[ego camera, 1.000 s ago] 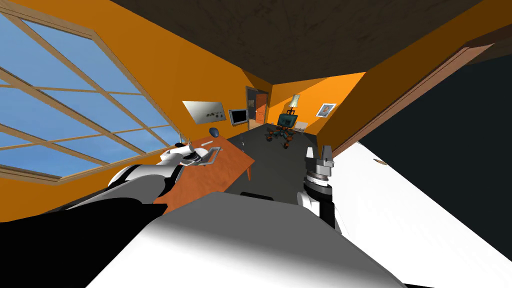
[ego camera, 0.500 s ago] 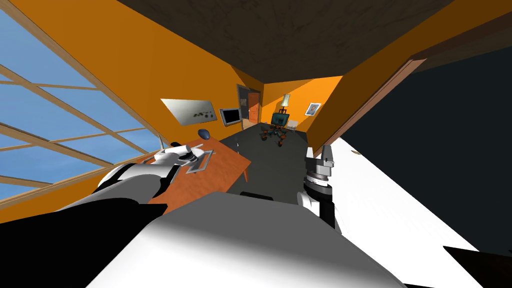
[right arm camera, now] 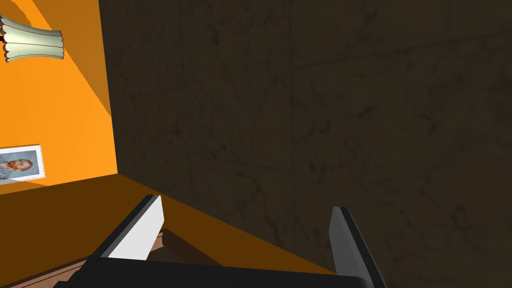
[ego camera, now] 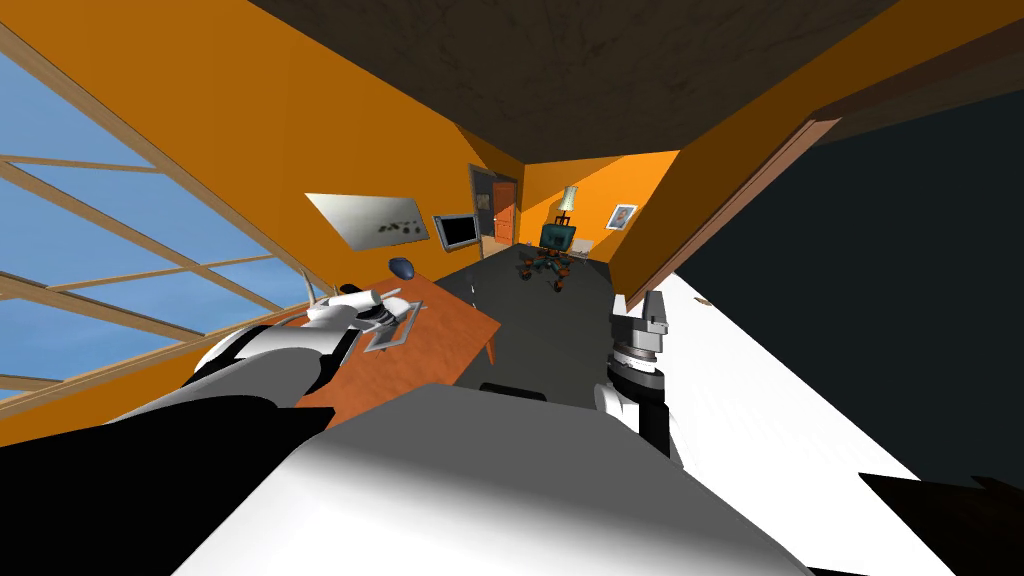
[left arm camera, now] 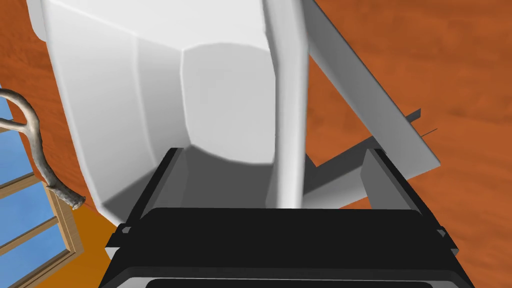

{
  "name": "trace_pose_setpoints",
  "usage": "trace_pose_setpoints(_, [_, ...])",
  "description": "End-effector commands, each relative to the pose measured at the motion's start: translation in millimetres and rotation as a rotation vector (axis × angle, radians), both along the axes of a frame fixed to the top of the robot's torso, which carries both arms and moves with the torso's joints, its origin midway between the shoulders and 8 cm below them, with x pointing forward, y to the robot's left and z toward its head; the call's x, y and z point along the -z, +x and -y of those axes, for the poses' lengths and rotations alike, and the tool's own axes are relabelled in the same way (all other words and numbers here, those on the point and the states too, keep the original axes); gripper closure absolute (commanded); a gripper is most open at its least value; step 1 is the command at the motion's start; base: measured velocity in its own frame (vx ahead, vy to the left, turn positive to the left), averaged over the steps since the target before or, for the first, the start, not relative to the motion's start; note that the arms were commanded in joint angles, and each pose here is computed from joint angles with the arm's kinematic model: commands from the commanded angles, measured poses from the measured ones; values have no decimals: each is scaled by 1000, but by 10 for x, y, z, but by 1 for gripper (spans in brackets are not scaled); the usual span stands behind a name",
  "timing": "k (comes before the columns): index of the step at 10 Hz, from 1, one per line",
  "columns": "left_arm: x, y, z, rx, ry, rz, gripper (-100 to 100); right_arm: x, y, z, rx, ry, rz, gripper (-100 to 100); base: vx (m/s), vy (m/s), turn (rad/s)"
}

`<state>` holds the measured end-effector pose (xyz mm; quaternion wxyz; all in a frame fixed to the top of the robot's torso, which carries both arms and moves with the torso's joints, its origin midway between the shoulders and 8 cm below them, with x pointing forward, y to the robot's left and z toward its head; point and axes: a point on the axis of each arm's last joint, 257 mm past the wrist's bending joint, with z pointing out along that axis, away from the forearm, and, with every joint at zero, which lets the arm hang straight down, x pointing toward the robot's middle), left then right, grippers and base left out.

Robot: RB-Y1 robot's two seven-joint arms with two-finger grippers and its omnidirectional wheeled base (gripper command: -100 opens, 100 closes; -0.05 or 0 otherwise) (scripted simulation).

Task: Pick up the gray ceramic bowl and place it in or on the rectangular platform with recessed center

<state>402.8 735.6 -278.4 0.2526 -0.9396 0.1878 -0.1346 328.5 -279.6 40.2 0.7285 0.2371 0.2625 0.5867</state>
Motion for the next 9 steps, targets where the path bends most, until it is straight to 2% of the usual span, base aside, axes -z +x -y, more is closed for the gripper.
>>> trace_pose_setpoints(1, [0, 0, 0, 0, 0, 0, -100, 0, 0, 0, 0, 0, 0, 0, 0, 0, 0])
trace_pose_setpoints(3, [0, 0, 0, 0, 0, 0, -100, 0, 0, 0, 0, 0, 0, 0, 0, 0, 0])
trace_pose_setpoints(4, [0, 0, 0, 0, 0, 0, 0, 0, 0, 0, 0, 0, 0, 0, 0, 0, 0])
trace_pose_setpoints(5, [0, -63, 11, -9, -19, -19, -100, 0, 0, 0, 0, 0, 0, 0, 11, 38, -22])
trace_pose_setpoints(7, [-1, -127, 24, -17, -39, -37, -100, 0, 0, 0, 0, 0, 0, 0, 29, 62, -20])
trace_pose_setpoints(8, [-3, -102, 16, -14, -29, -28, -100, 0, 0, 0, 0, 0, 0, 0, 16, 34, -7])
trace_pose_setpoints(9, [-1, -112, 20, -15, -32, -31, 0, 0, 0, 0, 0, 0, 0, 0, 2, 6, 0])
